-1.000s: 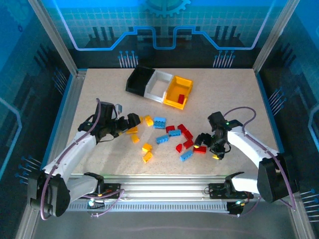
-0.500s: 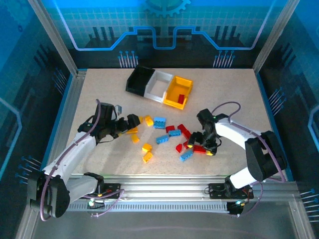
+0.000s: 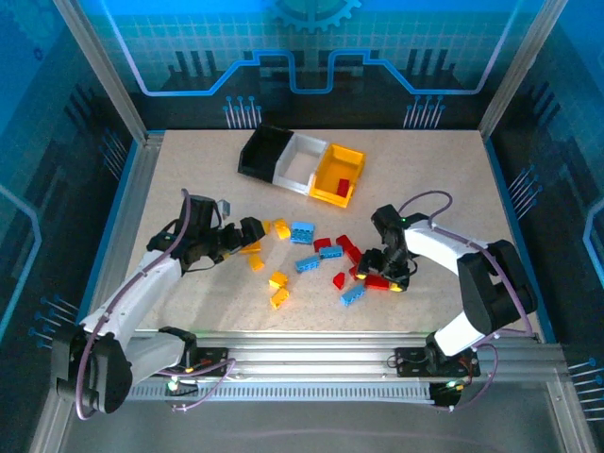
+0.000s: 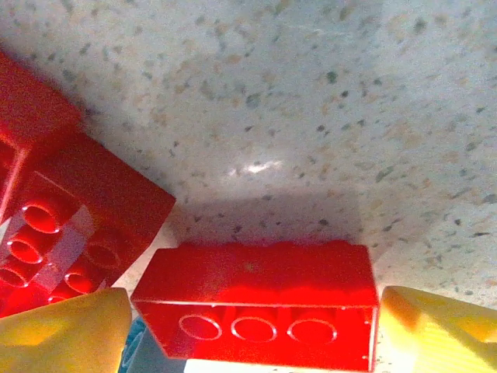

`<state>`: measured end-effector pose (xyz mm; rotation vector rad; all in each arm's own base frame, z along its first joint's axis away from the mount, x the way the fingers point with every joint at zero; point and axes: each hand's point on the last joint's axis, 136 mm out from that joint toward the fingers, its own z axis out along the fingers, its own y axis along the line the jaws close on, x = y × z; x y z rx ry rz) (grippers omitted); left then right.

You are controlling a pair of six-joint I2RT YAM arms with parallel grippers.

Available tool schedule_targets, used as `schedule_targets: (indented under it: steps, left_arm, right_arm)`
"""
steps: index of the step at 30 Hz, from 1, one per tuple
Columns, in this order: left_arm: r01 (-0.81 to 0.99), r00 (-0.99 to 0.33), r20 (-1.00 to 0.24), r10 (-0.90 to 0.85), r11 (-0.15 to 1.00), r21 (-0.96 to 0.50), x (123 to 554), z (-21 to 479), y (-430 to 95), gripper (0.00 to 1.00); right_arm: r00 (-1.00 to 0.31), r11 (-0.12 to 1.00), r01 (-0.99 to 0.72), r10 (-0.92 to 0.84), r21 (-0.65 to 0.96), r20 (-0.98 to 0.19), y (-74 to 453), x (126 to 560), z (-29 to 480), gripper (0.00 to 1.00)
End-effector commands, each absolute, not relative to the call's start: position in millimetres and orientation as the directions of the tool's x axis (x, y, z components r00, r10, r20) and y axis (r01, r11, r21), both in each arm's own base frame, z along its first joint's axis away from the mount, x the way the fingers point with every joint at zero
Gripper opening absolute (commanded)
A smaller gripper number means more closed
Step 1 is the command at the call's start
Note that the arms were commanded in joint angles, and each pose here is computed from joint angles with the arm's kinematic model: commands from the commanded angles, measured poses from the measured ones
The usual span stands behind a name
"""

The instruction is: Sort the legos into containers by color

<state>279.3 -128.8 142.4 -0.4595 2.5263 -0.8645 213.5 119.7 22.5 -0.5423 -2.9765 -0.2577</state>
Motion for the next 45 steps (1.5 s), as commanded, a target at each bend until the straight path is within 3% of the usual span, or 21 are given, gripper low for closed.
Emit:
schedule_targets:
  steps: [1,18,24,33,40,45]
  left_arm:
    - [-0.188,-0.853,-0.275,-0.445,0.751,-0.633,273,139,-127,0.99]
    - [-0.183,-0.859,-0.268,-0.436,0.750,-0.636,287,144,-132,0.99]
    - [-0.185,-0.860,-0.267,-0.434,0.753,-0.632,288,142,-132,0.99]
    - [-0.198,-0.857,-0.261,-0.444,0.752,-0.629,288,137,-131,0.99]
    - [-0.207,-0.852,-0.258,-0.455,0.746,-0.633,290,135,-131,0.99]
    - [-0.207,-0.851,-0.257,-0.458,0.742,-0.638,292,136,-132,0.99]
  right_arm:
    - [-0.927,0.925,0.365,0.351,0.103,0.132,105,209,16,0.83]
    - [-0.928,0.926,0.361,0.345,0.109,0.142,104,217,7,0.86]
    - [-0.934,0.936,0.342,0.328,0.090,0.142,104,221,6,0.82]
    - [-0.947,0.947,0.310,0.301,0.081,0.110,107,231,18,0.67]
    - [-0.951,0.947,0.308,0.302,0.095,0.074,105,236,40,0.65]
    - [-0.947,0.929,0.315,0.321,0.196,0.001,116,260,75,0.65]
